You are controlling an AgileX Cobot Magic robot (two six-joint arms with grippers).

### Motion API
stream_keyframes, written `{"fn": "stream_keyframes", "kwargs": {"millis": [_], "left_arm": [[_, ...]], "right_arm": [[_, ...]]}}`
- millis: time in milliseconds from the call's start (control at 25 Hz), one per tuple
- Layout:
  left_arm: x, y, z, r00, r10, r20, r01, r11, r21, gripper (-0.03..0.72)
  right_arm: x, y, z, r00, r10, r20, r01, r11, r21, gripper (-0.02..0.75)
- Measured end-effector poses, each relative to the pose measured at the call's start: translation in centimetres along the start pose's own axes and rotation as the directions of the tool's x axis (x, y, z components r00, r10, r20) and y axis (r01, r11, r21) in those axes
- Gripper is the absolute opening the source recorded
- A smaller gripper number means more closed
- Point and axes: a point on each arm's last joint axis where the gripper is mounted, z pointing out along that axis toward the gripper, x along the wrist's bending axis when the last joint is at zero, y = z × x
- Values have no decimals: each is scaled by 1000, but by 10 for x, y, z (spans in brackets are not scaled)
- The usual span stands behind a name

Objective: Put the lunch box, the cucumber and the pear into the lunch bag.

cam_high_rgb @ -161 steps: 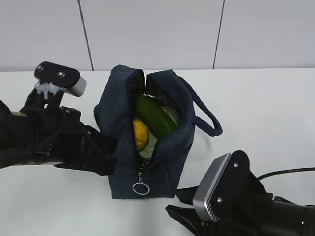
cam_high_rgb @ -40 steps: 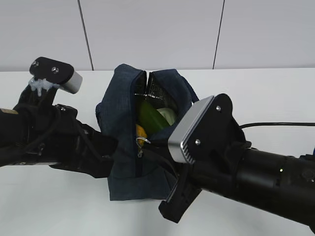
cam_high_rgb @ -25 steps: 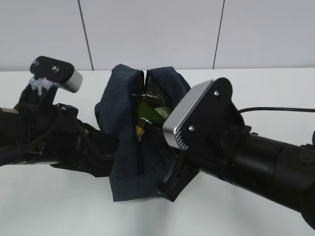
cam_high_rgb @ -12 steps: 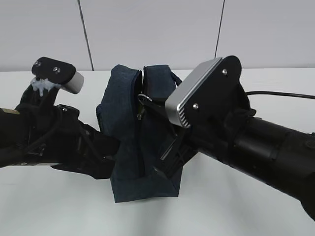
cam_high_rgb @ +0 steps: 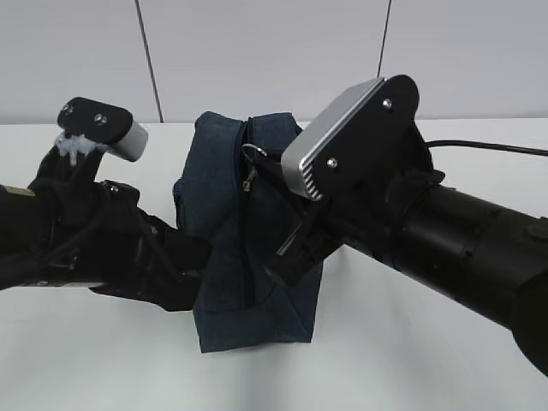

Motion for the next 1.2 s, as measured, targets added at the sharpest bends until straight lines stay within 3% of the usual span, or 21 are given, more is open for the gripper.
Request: {"fn": "stream_keyframes", "kwargs": {"millis": [920,1200], "left_arm": [[-2,-3,0,999,36,23,-36,999,36,3],[-4,-6,0,998,38,43,-41,997,61,3]], "right_arm": [[-5,29,17,994,90,-60,-85,993,80,0],[-6,39,12,990,97,-105,-80,984,159,0]]}}
